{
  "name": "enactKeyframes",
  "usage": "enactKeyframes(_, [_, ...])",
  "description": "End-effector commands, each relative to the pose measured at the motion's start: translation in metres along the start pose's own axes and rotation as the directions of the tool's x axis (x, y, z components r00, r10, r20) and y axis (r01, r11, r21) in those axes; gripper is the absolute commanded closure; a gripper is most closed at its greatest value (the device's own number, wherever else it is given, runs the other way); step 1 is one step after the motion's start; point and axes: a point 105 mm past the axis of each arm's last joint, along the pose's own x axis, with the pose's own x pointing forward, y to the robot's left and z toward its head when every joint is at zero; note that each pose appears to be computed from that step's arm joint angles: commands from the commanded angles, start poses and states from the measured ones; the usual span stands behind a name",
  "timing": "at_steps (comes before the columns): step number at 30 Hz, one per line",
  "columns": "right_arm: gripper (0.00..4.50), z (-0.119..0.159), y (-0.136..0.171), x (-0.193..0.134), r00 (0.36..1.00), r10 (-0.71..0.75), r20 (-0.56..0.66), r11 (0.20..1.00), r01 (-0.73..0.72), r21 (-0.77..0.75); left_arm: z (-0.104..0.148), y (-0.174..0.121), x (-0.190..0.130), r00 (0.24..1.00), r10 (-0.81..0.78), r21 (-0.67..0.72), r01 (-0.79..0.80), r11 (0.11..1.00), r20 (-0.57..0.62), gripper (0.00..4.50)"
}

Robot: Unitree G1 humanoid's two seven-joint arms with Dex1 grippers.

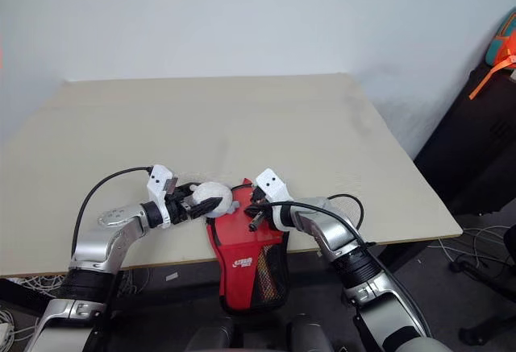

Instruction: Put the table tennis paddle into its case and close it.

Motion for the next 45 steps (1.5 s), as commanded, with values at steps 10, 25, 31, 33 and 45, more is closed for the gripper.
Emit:
enactKeyframes(10, [4.5,0.005,-0.003,0.005,1.0,-0.014,0.001,1.0,0.014,-0.026,-0.011,0.003,-0.006,1.0,-0.007,-0.105,0.006,0.994,-0.009,1.56])
enactKeyframes(25, [4.5,0.001,-0.002,0.009,1.0,-0.001,-0.004,1.0,0.001,-0.028,0.012,0.031,-0.006,0.992,0.112,-0.135,-0.105,0.985,0.052,3.89])
enactKeyframes(31, [4.5,0.002,0.0,0.011,1.0,0.017,0.001,0.999,-0.017,-0.039,0.029,0.05,-0.009,0.979,0.186,-0.139,-0.174,0.975,0.081,3.89])
enactKeyframes(33, [4.5,0.002,0.0,0.012,1.0,0.022,-0.002,0.999,-0.022,-0.044,0.032,0.052,-0.008,0.978,0.191,-0.14,-0.178,0.974,0.087,3.89])
enactKeyframes(45, [4.5,-0.002,0.008,0.013,0.997,0.068,-0.023,0.995,-0.069,-0.076,0.036,0.054,0.003,0.977,0.194,-0.126,-0.182,0.975,0.089,3.89])
